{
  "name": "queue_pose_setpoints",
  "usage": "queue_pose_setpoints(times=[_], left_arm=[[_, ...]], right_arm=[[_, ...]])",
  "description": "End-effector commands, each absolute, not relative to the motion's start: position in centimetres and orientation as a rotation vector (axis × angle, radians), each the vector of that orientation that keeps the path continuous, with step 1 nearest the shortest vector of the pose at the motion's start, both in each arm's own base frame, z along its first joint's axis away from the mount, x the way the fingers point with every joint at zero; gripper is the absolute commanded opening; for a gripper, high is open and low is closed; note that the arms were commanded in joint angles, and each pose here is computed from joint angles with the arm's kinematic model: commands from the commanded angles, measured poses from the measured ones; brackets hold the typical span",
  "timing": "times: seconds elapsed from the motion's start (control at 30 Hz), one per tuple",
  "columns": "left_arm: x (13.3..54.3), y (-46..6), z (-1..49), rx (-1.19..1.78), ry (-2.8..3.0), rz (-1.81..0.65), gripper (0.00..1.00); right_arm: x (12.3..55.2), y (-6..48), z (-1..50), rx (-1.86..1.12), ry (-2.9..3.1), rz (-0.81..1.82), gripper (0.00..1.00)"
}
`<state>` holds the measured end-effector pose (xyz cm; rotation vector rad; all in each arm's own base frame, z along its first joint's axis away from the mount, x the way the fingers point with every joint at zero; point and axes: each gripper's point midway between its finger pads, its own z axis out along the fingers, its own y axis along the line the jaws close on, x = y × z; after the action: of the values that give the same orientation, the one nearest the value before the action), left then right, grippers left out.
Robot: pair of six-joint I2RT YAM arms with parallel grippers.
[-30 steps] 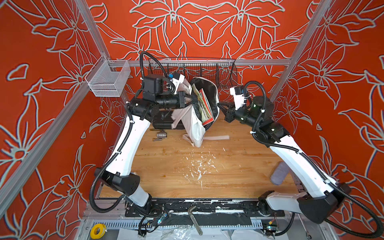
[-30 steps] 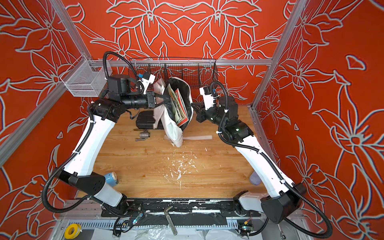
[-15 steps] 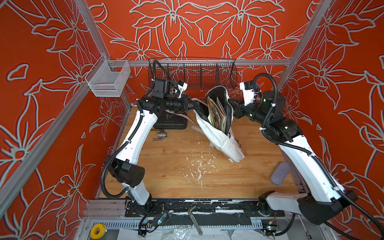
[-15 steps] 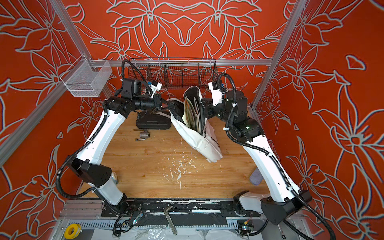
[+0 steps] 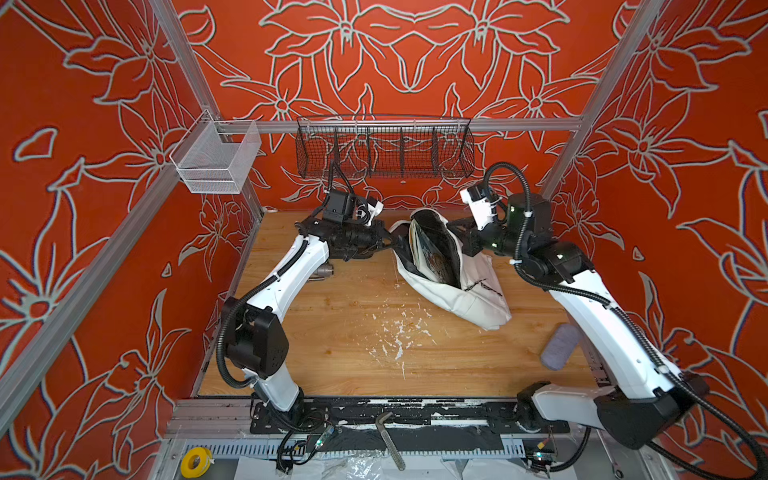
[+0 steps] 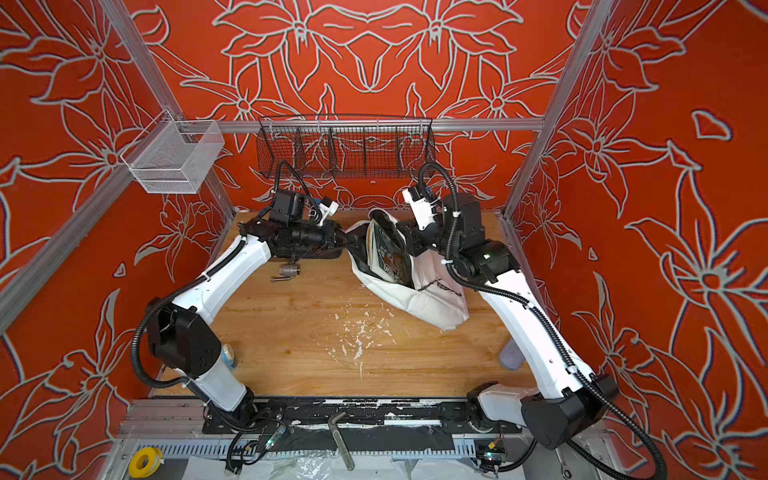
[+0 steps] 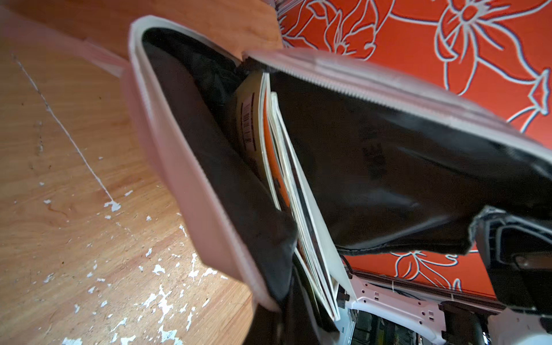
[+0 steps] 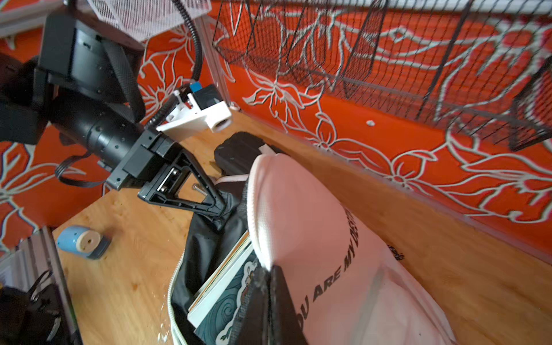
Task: Pack books, pencil case, and school supplies into a backpack
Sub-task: Place the student bag at the center of the table.
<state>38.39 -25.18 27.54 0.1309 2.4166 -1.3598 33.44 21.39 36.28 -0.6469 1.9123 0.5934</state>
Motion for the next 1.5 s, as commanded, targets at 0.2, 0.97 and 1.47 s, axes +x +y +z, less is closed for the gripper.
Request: queue_pose_setpoints(times=[0.2, 0.97, 1.47], left_arm=[[36.7, -26.2, 24.4, 0.298, 2.450, -1.403, 0.00], [33.4, -16.4, 12.1, 0.300, 2.777, -0.870, 0.15], [38.3, -20.5, 22.7, 0.668, 2.326, -0.370, 0.67]], right_arm=[[32.1, 28.9, 25.1, -0.789, 2.006, 0.722, 0.13], [43.5, 15.4, 14.2, -0.883, 2.352, 0.288, 0.75], [45.5, 14.7, 13.6, -0.376, 2.558, 0.645, 0.62]])
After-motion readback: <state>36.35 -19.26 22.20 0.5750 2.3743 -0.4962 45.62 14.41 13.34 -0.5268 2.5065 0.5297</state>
